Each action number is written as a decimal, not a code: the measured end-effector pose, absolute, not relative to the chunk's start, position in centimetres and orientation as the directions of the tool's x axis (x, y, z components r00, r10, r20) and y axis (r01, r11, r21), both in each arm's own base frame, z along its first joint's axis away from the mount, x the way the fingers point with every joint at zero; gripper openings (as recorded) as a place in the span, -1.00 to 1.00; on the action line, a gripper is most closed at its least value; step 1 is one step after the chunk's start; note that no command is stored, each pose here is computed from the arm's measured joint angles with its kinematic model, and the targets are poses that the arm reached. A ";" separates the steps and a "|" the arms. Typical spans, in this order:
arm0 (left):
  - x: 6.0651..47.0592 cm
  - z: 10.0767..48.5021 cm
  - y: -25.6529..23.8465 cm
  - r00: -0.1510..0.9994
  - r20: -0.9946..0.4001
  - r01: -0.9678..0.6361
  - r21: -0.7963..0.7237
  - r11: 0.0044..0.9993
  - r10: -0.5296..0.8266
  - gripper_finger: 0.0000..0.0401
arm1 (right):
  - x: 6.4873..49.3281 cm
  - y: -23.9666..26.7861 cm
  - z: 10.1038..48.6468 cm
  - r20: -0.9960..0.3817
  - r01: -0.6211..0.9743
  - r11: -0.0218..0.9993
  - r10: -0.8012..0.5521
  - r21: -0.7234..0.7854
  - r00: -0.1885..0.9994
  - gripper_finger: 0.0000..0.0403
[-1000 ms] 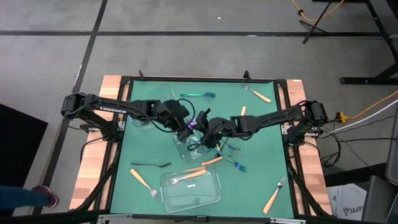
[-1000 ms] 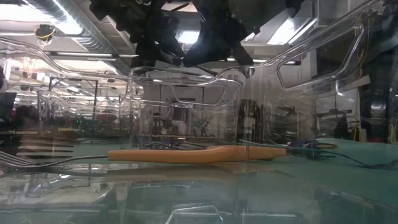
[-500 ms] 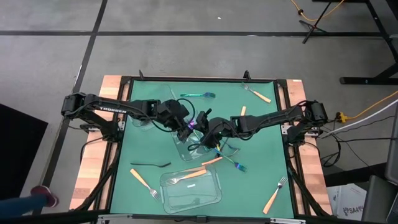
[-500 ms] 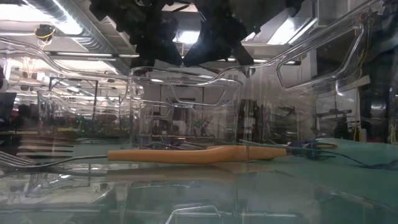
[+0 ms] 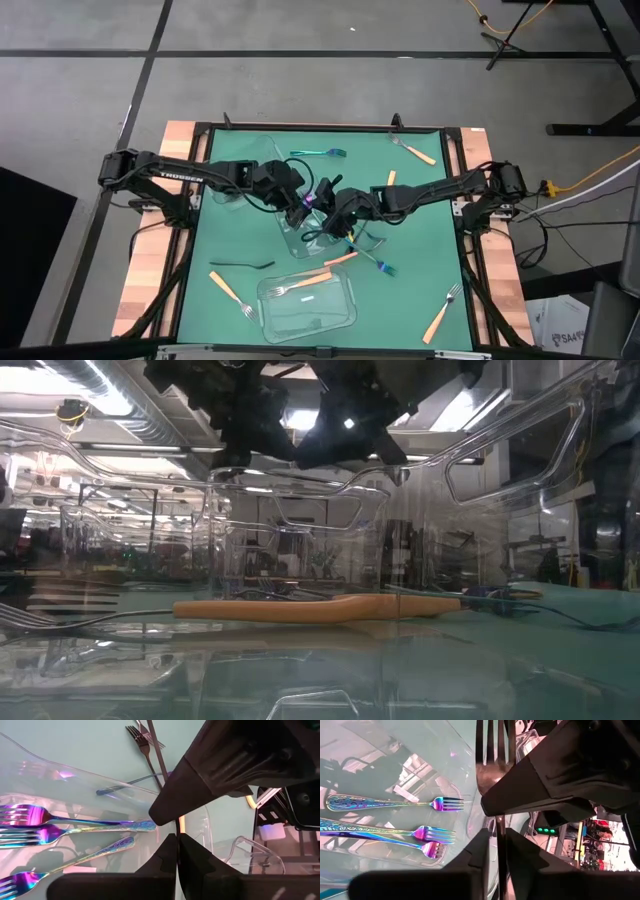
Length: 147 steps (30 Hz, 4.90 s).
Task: Sort silverware by color (type)
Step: Put the black fork into the top transparent bin
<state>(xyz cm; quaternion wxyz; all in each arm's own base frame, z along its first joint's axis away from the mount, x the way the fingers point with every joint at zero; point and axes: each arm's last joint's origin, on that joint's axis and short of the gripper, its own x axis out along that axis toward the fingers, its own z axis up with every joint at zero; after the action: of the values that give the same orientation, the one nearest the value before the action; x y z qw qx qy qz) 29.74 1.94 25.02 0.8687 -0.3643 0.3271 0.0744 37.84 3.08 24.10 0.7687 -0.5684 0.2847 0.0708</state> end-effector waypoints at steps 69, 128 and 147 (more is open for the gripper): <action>17.6 25.8 9.7 0.040 -0.877 -0.671 0.331 0.663 0.478 -1.00 | 35.6 1.9 24.4 -0.484 -0.295 0.385 -0.646 -0.874 0.591 -0.67; 21.6 18.5 10.4 -0.259 -0.922 -0.473 0.381 0.794 0.288 -0.95 | 35.7 2.2 24.1 -0.555 -0.340 0.453 -0.525 -0.824 0.646 -0.67; 21.7 18.4 10.4 -0.239 -0.933 -0.488 0.356 0.797 0.270 -0.73 | 35.7 2.3 24.1 -0.555 -0.340 0.453 -0.525 -0.824 0.646 -0.67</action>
<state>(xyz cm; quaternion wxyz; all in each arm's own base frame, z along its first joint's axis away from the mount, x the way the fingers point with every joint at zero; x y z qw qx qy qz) 21.71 10.39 18.45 0.6124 -0.0751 0.7236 0.3094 35.70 2.26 24.15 0.7436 -0.5195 0.4163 -0.0620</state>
